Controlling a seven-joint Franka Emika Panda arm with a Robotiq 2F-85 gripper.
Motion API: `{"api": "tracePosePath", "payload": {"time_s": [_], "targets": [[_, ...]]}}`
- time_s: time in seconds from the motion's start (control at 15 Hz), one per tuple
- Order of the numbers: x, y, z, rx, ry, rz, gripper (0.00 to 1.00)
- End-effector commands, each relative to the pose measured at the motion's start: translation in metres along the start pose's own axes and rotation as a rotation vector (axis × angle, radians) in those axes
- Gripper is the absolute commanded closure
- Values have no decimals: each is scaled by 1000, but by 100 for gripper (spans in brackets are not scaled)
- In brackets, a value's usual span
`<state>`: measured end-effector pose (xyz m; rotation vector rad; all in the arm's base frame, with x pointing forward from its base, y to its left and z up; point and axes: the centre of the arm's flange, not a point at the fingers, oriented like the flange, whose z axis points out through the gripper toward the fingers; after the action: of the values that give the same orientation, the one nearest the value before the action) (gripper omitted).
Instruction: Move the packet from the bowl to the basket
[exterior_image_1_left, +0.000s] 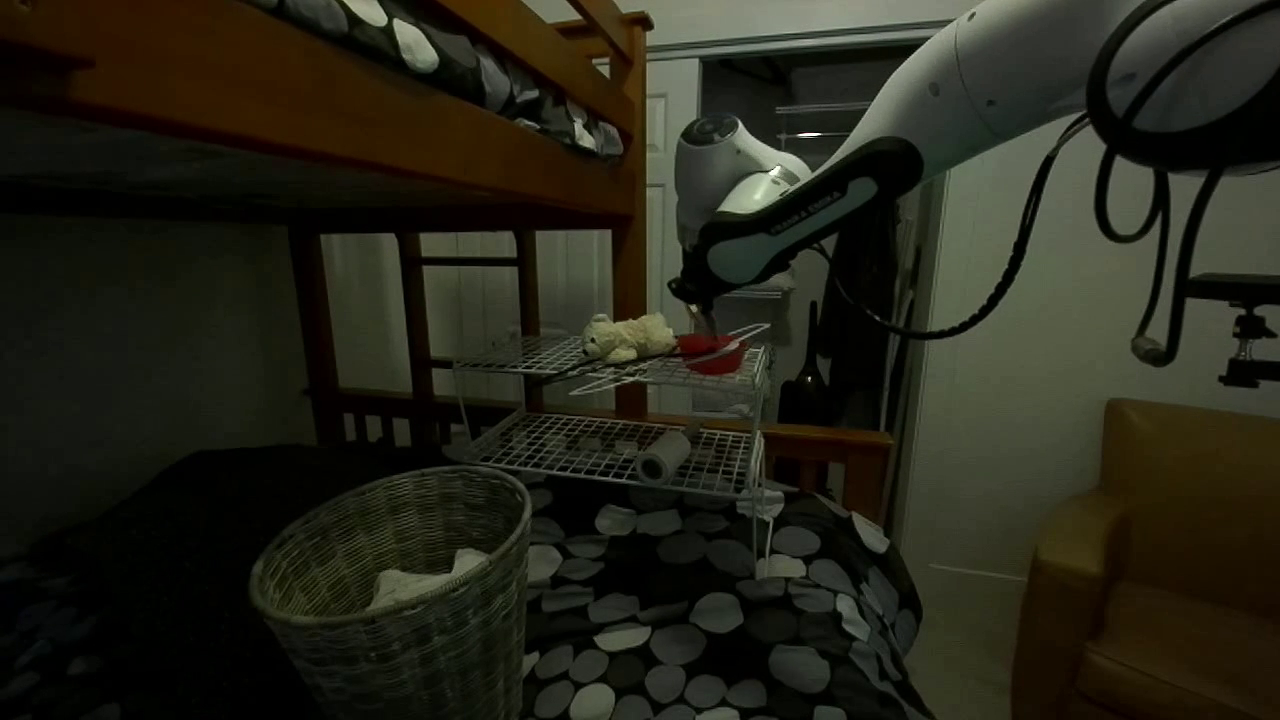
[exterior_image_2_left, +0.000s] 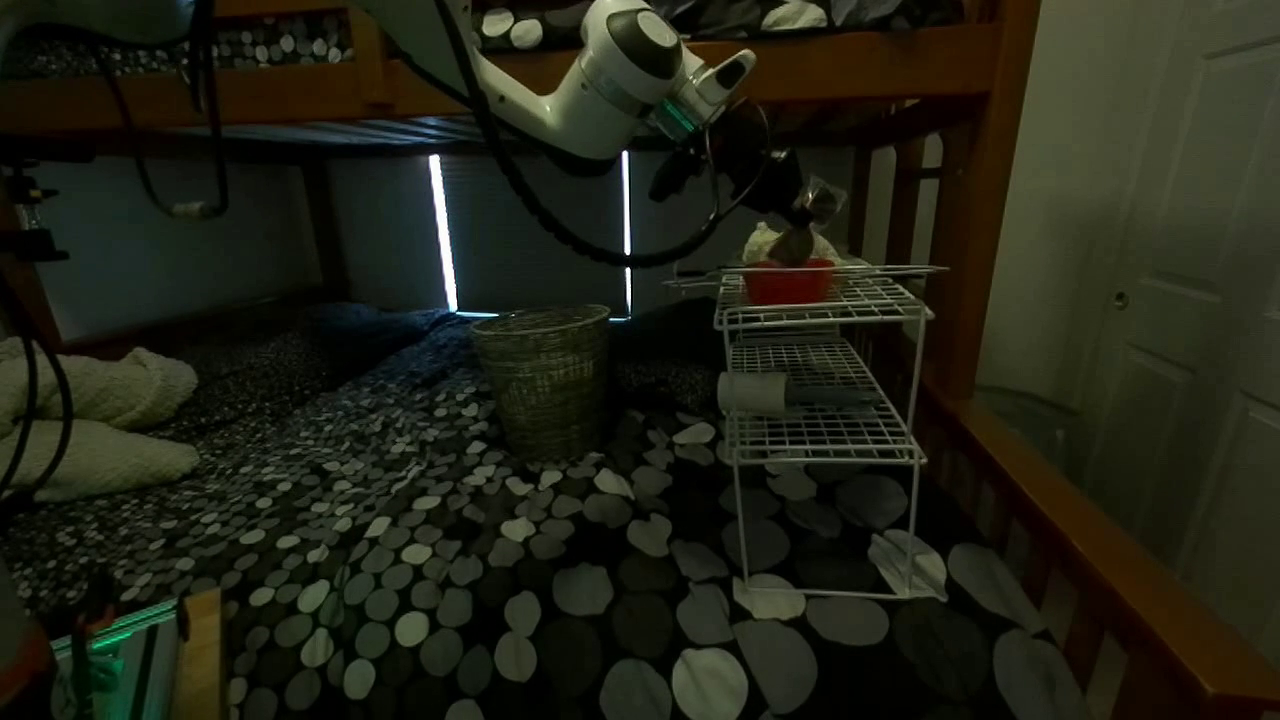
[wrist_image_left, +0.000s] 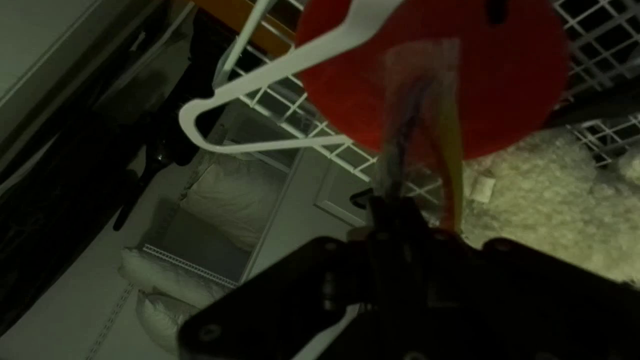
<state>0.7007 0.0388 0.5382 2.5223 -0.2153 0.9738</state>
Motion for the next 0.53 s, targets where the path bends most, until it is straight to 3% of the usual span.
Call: {"api": "tracePosePath", "payload": {"time_s": [0.0,0.2,0.47], "targets": [[10,17,-47,111,31,30,98],[20,20,-87,273,19,26,98],[6,-11,-121,479,-38,-23,98]]}}
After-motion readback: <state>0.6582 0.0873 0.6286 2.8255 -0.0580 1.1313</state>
